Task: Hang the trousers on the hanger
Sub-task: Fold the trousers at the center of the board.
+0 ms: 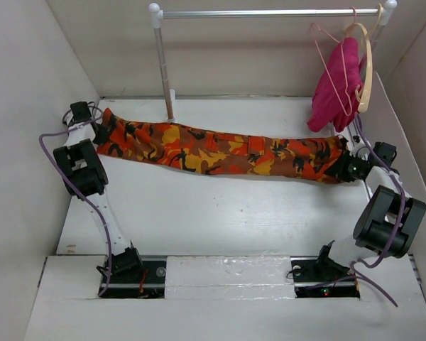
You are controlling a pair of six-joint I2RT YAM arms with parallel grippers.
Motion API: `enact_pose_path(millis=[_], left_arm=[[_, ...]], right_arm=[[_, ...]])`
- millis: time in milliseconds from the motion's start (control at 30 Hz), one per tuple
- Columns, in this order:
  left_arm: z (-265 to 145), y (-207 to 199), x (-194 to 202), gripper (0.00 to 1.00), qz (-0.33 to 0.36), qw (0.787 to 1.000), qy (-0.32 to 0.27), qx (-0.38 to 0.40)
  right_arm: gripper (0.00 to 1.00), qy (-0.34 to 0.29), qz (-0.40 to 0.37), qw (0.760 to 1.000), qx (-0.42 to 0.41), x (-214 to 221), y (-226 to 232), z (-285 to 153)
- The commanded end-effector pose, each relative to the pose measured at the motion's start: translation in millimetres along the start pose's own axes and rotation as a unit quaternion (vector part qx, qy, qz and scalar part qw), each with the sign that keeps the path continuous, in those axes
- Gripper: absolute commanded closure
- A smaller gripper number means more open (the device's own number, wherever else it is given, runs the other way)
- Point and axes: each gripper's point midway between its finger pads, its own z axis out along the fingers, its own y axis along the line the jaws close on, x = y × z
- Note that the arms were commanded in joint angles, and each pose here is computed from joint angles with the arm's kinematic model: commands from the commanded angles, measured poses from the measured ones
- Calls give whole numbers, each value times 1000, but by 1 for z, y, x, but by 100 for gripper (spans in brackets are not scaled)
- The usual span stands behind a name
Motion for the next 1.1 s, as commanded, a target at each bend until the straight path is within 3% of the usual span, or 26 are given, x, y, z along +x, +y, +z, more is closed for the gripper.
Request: enact_pose_path(millis=[0,167,633,867,900,933,1067], left_arm=[[-63,-27,-43,100,0,997,-68,40],[-82,-15,-43,100,10,996,-89,28],[-50,65,8,100,22,995,-29,-91],[-58,78,5,100,31,991,-42,-122],[-59,81,4,92,34,990,-44,-129],[-61,83,4,71,36,989,-44,-135],[-70,89,1,39,45,986,-56,-148]], right_arm=[[79,-5,-26,1000,-5,-2,5,2],[79,1,-28,999,-18,1,11,8],[80,6,-29,999,-33,-1,18,13],[80,10,-31,999,-26,0,19,12],[80,10,-32,999,-24,-1,19,11],[80,12,-31,999,-21,0,18,11],[78,4,-18,1000,-25,-4,26,10]])
